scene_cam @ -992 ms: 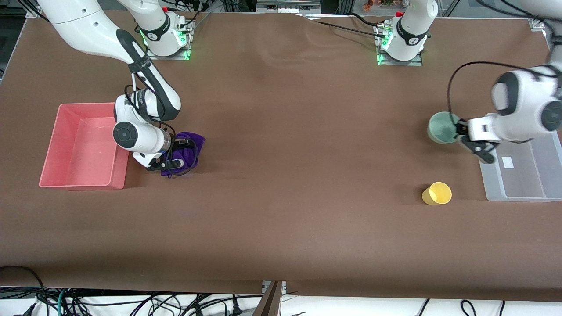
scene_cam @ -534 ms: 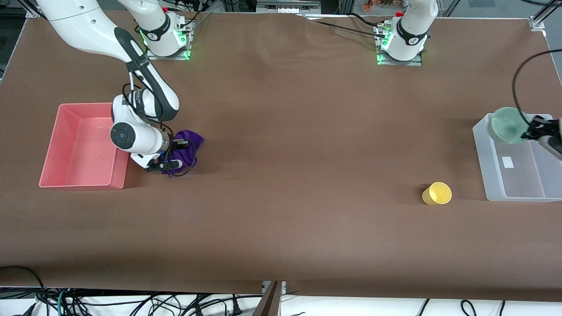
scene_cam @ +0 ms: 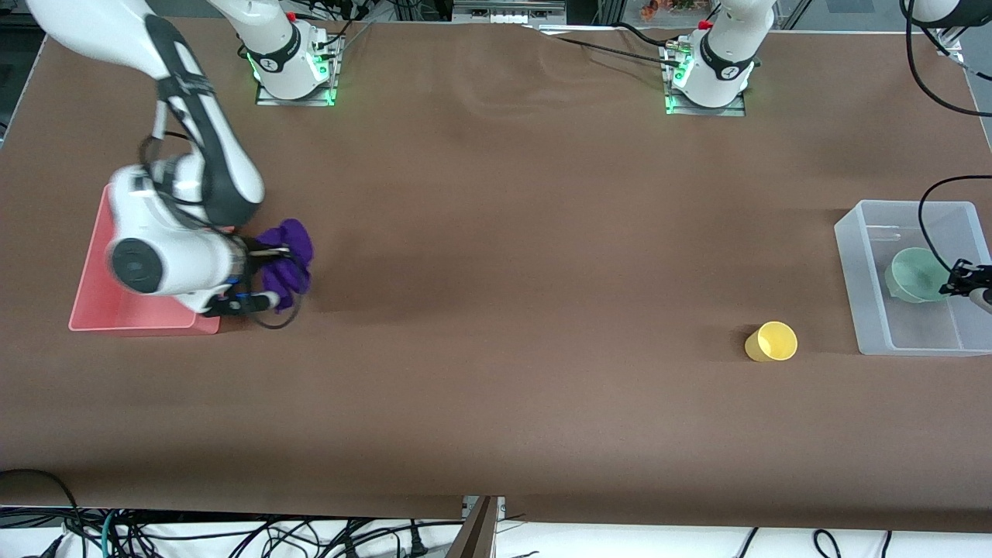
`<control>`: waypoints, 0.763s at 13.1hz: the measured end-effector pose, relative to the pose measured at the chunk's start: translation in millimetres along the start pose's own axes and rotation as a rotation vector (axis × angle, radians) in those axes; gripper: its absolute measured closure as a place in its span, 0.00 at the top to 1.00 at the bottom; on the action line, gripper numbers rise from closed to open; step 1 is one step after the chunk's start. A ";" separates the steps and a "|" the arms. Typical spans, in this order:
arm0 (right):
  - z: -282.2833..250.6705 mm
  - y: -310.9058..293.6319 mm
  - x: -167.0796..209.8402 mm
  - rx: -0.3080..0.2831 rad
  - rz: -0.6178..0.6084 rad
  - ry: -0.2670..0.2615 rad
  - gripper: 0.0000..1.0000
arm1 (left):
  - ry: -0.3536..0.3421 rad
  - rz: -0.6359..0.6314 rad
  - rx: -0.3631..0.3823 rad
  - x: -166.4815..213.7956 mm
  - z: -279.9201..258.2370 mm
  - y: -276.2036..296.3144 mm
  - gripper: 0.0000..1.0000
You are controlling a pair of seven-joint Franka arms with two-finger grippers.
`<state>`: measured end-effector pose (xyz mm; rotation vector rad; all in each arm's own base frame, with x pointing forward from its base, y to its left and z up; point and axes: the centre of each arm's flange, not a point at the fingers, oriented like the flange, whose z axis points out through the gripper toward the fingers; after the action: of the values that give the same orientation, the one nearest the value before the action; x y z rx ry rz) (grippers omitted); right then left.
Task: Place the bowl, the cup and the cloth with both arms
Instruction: 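Drop the cloth into the pink bin while the left gripper lowers the bowl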
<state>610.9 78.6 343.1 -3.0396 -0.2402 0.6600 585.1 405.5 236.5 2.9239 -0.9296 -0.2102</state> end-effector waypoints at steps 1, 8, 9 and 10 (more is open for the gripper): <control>-26.9 22.6 -10.6 -0.031 -0.023 -0.024 0.15 | 0.003 0.003 0.005 2.4 -3.3 -0.4 0.19; -3.7 251.6 -70.7 -0.028 -0.073 -0.148 0.15 | 0.022 0.038 0.052 72.1 -151.5 58.7 0.93; 20.4 259.8 -68.1 -0.020 -0.069 -0.155 0.15 | 0.022 0.017 0.052 99.8 -170.7 84.1 1.00; 42.5 262.3 -64.7 -0.016 -0.072 -0.161 0.15 | 0.026 -0.016 0.050 130.2 -180.8 109.1 1.00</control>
<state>573.3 -191.0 316.9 -2.9783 -0.3582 0.9029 655.2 245.1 412.3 2.9732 -0.9213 -0.1513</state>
